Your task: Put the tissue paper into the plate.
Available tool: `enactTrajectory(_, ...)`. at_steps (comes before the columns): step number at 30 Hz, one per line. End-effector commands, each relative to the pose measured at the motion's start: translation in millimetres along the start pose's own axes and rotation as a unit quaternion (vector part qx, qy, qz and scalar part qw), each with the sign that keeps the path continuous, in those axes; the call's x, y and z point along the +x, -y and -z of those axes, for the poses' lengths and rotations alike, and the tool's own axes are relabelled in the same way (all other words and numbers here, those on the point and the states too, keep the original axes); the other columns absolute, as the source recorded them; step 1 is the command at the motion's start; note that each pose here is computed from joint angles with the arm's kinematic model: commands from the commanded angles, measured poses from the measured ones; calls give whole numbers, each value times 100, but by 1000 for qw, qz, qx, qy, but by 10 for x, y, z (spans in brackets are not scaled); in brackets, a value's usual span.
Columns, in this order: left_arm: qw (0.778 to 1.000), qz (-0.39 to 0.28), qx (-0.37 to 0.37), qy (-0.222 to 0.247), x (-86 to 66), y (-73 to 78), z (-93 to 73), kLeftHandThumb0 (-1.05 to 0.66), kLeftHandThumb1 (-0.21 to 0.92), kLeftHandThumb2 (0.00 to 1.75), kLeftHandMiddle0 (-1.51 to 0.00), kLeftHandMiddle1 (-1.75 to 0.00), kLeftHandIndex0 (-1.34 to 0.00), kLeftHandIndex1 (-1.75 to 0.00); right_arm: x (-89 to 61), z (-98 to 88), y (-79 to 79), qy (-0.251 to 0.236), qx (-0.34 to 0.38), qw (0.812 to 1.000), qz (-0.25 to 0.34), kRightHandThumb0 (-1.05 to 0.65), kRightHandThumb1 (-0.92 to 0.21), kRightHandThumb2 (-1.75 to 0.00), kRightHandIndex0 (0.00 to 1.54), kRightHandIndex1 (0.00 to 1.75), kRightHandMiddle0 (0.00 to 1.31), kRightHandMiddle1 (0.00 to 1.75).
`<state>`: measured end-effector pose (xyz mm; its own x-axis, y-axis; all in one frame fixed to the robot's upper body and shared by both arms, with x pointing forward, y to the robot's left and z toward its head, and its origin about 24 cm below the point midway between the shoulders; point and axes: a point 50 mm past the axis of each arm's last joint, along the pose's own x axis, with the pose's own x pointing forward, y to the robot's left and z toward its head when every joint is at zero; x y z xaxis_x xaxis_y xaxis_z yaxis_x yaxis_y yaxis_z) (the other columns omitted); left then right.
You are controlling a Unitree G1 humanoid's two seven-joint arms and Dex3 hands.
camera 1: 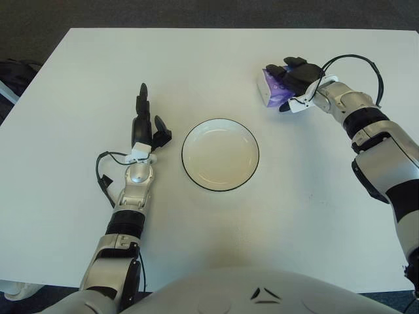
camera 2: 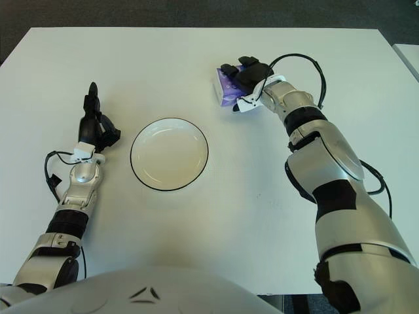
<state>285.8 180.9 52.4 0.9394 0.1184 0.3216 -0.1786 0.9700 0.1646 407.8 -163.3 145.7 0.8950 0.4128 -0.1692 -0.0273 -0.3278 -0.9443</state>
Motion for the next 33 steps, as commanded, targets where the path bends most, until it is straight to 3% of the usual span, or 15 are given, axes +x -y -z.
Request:
enactTrajectory(1, 989, 6, -3, -147, -686, 92, 534, -94, 92, 118, -3, -1, -1, -3, -54, -51, -307, 5, -10, 998, -60, -105, -92, -38, 0, 0, 0, 0)
enactTrajectory(21, 990, -4, 0, -143, -688, 47, 548, -95, 92, 117, -4, -1, 0, -2, -72, -121, -495, -9, 23, 998, -64, -105, -92, -38, 0, 0, 0, 0)
enactTrajectory(25, 990, -6, 2, -142, -691, 37, 554, -95, 92, 117, -3, 0, 0, -1, -70, -146, -524, -20, 59, 997, -45, -103, -92, -35, 21, 6, 0, 30)
enactTrajectory(26, 990, -6, 2, -142, -691, 35, 555, -95, 92, 116, -3, 0, 0, -1, -70, -151, -529, -22, 66, 997, -41, -99, -92, -30, 30, 10, 0, 49)
enactTrajectory(29, 990, -8, 2, -142, -694, 30, 560, -95, 92, 116, -2, 0, 0, -1, -65, -164, -540, -31, 83, 996, -30, -92, -92, -21, 40, 24, 0, 84)
enactTrajectory(30, 990, -8, 3, -143, -695, 28, 562, -95, 92, 116, -2, 0, 0, -1, -63, -167, -542, -34, 88, 995, -28, -89, -91, -19, 43, 48, 5, 115)
enactTrajectory(31, 990, -9, 2, -142, -696, 27, 562, -95, 92, 116, -2, 0, 0, -1, -64, -171, -547, -37, 94, 995, -20, -88, -90, -18, 44, 58, 6, 127)
enactTrajectory(33, 990, -11, 3, -140, -696, 24, 562, -95, 92, 117, -2, 0, 0, 0, -68, -180, -558, -42, 102, 994, -6, -80, -85, -16, 47, 105, 16, 155)
